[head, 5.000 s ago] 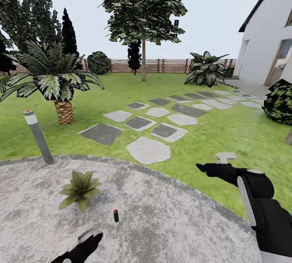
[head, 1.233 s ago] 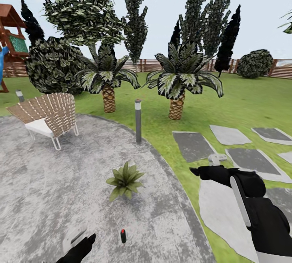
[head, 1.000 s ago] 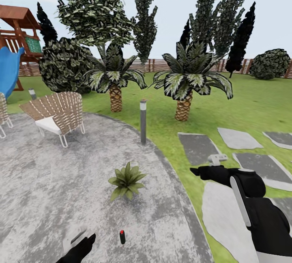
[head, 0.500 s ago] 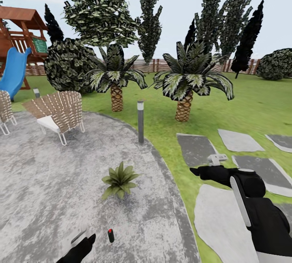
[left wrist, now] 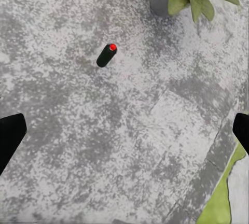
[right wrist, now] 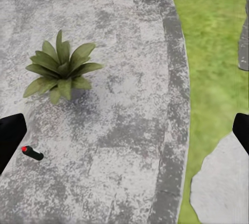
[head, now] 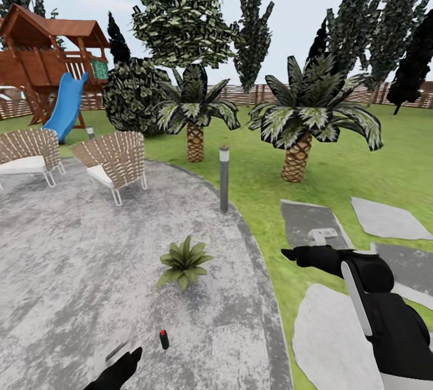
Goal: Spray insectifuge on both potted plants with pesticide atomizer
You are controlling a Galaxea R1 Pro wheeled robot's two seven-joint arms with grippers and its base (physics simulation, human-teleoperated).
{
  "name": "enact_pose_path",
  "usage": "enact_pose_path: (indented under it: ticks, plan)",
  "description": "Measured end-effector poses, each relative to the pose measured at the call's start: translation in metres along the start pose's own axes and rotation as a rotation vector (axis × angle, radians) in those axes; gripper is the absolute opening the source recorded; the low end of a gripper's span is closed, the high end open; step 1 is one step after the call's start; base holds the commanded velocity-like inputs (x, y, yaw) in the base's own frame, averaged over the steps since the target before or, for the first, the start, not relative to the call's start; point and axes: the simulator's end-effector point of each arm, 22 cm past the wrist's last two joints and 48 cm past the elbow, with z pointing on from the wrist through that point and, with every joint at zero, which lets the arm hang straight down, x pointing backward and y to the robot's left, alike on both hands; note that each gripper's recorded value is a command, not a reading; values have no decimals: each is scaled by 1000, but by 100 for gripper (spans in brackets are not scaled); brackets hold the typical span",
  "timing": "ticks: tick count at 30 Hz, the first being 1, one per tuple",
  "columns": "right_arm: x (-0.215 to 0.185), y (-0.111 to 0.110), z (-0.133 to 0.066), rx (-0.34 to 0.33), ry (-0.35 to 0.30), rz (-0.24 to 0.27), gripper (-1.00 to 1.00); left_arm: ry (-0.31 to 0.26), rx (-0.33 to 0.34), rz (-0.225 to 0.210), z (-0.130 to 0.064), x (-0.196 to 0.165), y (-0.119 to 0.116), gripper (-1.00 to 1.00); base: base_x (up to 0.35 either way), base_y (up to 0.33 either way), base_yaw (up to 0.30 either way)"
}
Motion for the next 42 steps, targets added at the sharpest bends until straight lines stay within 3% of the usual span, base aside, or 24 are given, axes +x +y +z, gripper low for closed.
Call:
enact_pose_path:
  ticks: [23, 27, 28, 29, 32, 36, 42]
  plan:
    - [0, 1, 0, -1, 0, 1, 100, 1, 4, 2, 0, 1, -2, 100, 96, -340, 296]
    - [0, 1, 0, -1, 0, 1, 100, -6, -12, -21, 0, -4, 8, 100, 26, -337, 296]
    - [0, 1, 0, -1, 0, 1, 100, -21, -46, -69, -2, -10, 30, 100, 4, -339, 296]
    - [0, 1, 0, -1, 0, 1, 100, -26, -50, -81, -3, -12, 33, 100, 3, -339, 296]
    - [1, 0, 0, 0, 1, 0, 100, -29, -55, -90, -5, -11, 37, 100, 2, -339, 296]
    - [1, 0, 0, 0, 1, -1, 100, -24, -44, -86, -5, -10, 36, 100, 1, -344, 296]
    - [1, 1, 0, -2, 1, 0, 100, 2, -25, -41, -2, 2, 22, 100, 0, -347, 296]
